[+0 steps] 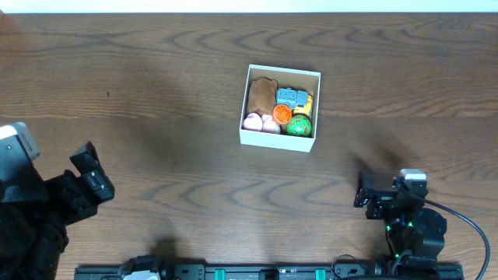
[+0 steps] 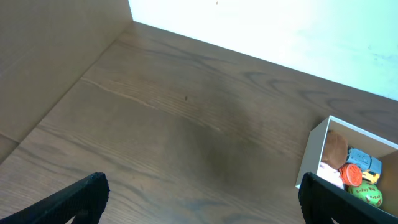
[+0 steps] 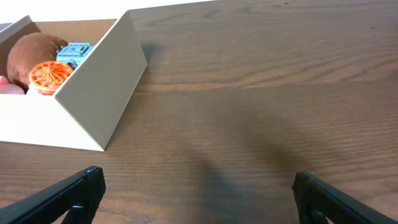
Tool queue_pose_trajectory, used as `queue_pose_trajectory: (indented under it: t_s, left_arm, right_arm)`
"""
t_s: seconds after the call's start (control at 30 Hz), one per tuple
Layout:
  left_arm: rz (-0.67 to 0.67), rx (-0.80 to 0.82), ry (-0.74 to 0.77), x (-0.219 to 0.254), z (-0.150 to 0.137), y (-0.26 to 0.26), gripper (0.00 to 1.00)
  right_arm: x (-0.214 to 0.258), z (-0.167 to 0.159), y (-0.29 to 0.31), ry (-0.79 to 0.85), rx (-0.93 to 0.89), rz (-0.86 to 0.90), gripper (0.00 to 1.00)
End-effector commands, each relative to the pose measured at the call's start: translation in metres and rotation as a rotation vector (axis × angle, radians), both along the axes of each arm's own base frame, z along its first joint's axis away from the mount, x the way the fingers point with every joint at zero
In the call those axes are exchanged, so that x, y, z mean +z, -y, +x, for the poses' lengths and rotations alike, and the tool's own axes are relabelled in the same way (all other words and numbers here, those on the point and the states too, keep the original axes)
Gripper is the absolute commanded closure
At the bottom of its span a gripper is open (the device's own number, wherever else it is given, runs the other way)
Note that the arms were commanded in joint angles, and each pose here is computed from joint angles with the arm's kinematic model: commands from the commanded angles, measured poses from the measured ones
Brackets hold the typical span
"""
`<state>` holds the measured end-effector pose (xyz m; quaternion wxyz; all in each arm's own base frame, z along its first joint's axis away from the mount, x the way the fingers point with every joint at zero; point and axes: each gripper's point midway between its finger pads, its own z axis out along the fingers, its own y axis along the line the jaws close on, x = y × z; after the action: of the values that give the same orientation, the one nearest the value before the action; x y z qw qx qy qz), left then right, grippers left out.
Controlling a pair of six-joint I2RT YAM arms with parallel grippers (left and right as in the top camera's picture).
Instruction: Pack container
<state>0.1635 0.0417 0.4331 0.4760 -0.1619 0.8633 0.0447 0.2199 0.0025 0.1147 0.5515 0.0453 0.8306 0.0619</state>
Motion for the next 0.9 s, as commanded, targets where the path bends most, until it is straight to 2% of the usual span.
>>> queue_pose_trajectory:
  t_s: [0.0,0.87]
  left_arm:
    - [0.001,0.024,0.003,0.0013,0.0001,-0.0037,0.02]
    - [0.007,0.011,0.02,0.0024,0.0,-0.0022,0.02]
  right_arm:
    - [-0.0004,0.0002,-0.0006,0.005,-0.005,0.009,0.01]
    - [-0.0005,0.0002,-0.0005,0.005,-0.005,0.009,0.01]
